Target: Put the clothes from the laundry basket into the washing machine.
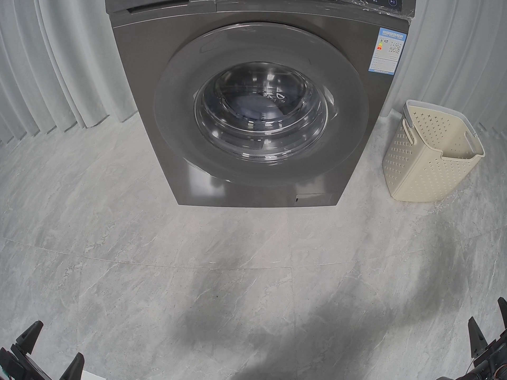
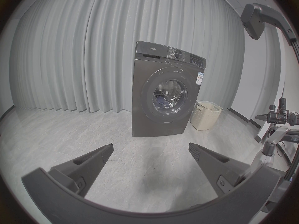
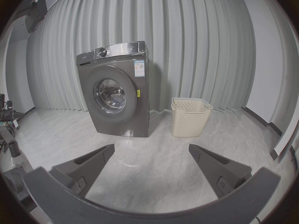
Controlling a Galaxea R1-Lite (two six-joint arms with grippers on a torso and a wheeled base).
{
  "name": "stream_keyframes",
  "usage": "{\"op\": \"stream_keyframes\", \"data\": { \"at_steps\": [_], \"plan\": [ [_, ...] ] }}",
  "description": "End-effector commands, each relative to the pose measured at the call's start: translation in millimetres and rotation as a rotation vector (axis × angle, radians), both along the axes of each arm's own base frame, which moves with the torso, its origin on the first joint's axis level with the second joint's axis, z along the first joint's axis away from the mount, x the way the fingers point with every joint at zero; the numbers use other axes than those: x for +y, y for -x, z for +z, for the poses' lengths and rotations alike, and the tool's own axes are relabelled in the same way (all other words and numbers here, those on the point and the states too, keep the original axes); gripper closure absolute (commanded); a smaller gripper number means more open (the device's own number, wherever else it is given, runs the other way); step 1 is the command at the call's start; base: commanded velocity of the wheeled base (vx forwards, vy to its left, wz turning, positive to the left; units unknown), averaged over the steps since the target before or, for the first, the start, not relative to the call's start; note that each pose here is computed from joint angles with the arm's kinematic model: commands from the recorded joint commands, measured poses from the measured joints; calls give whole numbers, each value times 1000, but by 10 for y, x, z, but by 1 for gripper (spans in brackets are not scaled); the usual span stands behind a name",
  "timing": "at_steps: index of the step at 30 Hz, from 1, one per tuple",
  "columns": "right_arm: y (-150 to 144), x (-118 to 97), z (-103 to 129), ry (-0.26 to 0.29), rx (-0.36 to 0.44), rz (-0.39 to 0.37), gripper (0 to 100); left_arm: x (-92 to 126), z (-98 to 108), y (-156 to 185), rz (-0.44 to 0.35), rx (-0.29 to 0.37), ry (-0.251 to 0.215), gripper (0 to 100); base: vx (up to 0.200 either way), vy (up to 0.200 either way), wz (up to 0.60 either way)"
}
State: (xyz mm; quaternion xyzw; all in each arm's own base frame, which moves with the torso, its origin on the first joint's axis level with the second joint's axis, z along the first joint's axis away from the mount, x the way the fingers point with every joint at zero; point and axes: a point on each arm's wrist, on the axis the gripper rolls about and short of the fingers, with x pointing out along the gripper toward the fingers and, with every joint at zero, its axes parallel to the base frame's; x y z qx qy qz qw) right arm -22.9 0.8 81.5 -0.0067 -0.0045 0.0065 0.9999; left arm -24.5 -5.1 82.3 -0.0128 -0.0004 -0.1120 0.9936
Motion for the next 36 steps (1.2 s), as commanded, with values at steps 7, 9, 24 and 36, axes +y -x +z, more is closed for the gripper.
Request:
{"op": "stream_keyframes", "data": {
  "at_steps": [7,9,24,36],
  "plan": [
    [-1,0,-52,1,1,1,0,1,-3,10,3,-8,21,0,171,0,0],
    [-1,0,-52,1,1,1,0,1,-3,10,3,-8,21,0,200,0,0],
    [-1,0,-52,-4,1,-2,0,0,-1,11,-1,-11,16,0,200,-27,0],
    [-425,62,714,-66,197,300,0,-1,-1,11,-3,-10,19,0,17,-17,0]
  ]
}}
